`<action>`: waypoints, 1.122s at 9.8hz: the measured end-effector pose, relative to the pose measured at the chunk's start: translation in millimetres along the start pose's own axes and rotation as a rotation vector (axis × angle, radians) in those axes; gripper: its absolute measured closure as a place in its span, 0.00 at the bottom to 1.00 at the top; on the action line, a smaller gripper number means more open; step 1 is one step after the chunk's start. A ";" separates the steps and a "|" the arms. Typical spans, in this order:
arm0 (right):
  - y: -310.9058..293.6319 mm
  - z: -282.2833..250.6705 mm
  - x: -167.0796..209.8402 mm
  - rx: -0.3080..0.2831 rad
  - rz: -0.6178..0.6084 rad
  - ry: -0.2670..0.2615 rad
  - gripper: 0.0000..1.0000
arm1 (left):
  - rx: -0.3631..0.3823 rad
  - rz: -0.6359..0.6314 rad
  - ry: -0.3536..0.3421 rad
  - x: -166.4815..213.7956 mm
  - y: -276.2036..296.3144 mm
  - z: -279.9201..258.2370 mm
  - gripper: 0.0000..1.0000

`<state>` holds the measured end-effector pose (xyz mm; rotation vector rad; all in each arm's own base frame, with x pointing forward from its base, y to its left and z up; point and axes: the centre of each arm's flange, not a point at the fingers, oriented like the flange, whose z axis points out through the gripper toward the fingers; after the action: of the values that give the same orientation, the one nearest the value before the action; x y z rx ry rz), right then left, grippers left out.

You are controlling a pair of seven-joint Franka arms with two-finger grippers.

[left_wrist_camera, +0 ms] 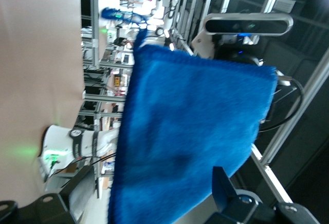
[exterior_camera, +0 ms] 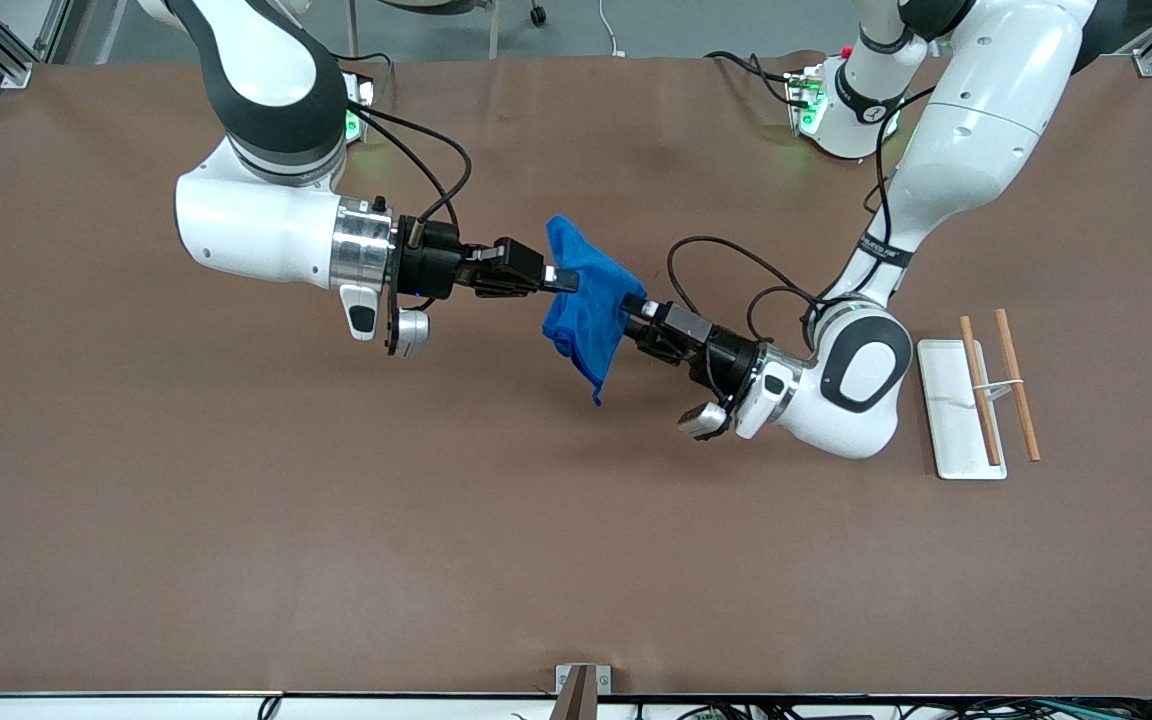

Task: Right arm passes towel to left arm to hang
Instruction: 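Grasp the hanging towel with the left gripper beside the right gripper, then open the right gripper and withdraw while the left gripper carries the towel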

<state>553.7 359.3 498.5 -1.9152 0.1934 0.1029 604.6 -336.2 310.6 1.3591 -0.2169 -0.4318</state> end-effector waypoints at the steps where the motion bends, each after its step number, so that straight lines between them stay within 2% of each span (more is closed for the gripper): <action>1: 0.1 0.1 0.0 0.000 0.000 0.000 0.94 | -0.027 0.004 0.005 1.0 3.3 2.9 0.02; 3: 0.3 0.3 0.0 0.000 0.001 -0.001 0.94 | -0.052 0.007 0.005 1.7 6.8 5.8 0.14; 4: 0.2 0.6 -0.2 0.000 0.001 -0.001 0.94 | -0.055 0.009 0.002 1.7 8.4 4.8 0.33; 8: 0.2 0.9 -0.4 0.001 0.001 -0.002 0.94 | -0.035 0.032 0.007 3.8 18.8 -13.4 0.92; 9: 0.8 0.8 0.1 -0.001 0.000 -0.002 0.93 | -0.018 0.037 -0.001 3.8 20.5 -15.6 0.93; 10: 3.2 -0.5 2.1 -0.022 -0.015 0.001 0.81 | 0.009 0.048 -0.014 4.2 24.6 -17.8 0.96; 11: 7.1 -4.4 6.2 -0.060 -0.042 0.004 0.64 | 0.041 0.054 -0.029 4.4 27.9 -20.0 0.96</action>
<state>558.4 352.3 492.5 -1.9782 0.1539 0.0775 621.3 -316.0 333.2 1.3848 -0.2870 -0.4033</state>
